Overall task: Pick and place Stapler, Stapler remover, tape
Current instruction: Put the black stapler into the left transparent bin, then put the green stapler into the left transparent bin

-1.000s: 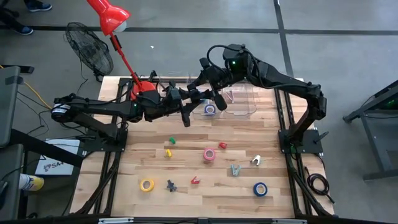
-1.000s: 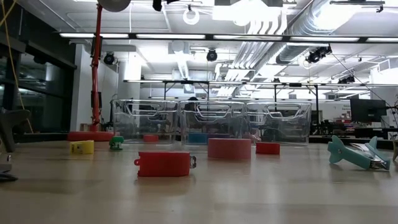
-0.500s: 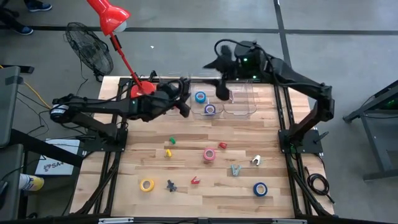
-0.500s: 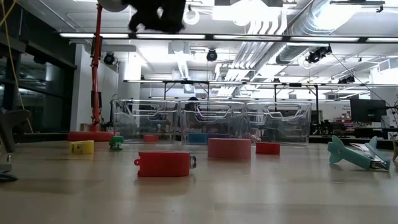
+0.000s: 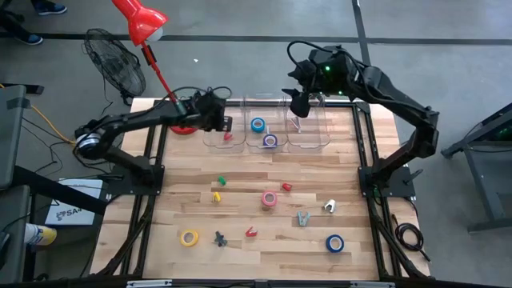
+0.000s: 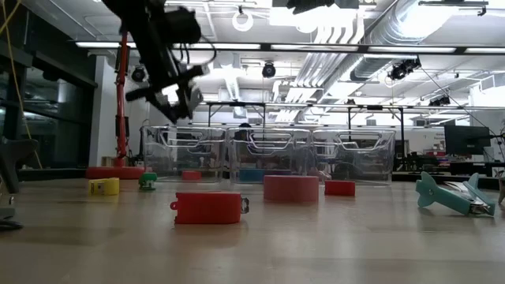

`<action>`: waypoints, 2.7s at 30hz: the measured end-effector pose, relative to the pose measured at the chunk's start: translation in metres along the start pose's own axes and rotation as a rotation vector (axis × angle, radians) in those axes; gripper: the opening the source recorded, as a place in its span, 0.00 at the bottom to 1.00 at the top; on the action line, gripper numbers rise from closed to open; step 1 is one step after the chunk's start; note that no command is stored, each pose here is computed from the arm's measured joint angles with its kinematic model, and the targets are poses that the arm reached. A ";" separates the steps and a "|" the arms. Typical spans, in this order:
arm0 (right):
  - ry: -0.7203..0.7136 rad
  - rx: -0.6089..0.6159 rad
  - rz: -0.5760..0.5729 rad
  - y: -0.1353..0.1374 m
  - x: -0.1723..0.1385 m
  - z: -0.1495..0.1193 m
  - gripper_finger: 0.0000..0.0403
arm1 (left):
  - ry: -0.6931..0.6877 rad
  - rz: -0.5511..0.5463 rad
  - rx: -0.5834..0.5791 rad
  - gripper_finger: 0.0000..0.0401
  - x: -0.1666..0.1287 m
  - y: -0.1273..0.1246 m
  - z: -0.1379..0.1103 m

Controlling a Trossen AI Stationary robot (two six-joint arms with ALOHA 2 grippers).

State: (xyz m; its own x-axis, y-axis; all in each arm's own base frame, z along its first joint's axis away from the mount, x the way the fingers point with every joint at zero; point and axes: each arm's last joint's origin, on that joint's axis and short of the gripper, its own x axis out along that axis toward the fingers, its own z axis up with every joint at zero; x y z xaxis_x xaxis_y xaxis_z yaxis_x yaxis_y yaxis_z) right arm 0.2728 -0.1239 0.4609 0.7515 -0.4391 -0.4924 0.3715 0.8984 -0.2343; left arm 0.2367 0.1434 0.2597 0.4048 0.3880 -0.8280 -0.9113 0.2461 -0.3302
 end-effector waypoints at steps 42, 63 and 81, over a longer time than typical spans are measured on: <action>0.145 0.003 0.016 -0.003 0.001 -0.015 0.60 | 0.195 0.042 -0.114 0.79 0.068 0.021 0.014; 0.236 -0.006 0.035 -0.001 0.000 -0.024 0.59 | 0.306 -0.133 0.565 0.56 -0.042 -0.014 -0.003; 0.248 -0.031 0.121 0.002 -0.001 -0.026 0.59 | 0.391 -0.339 1.695 0.56 -0.029 -0.064 -0.079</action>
State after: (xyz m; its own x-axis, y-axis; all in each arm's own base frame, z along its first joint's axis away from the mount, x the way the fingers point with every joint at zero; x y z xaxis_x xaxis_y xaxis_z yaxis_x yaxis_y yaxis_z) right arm 0.2584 -0.1218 0.4394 0.6316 -0.3166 -0.7077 0.2674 0.9458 -0.1845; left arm 0.2771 0.0463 0.2692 0.2706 -0.0226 -0.9624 0.3748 0.9233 0.0837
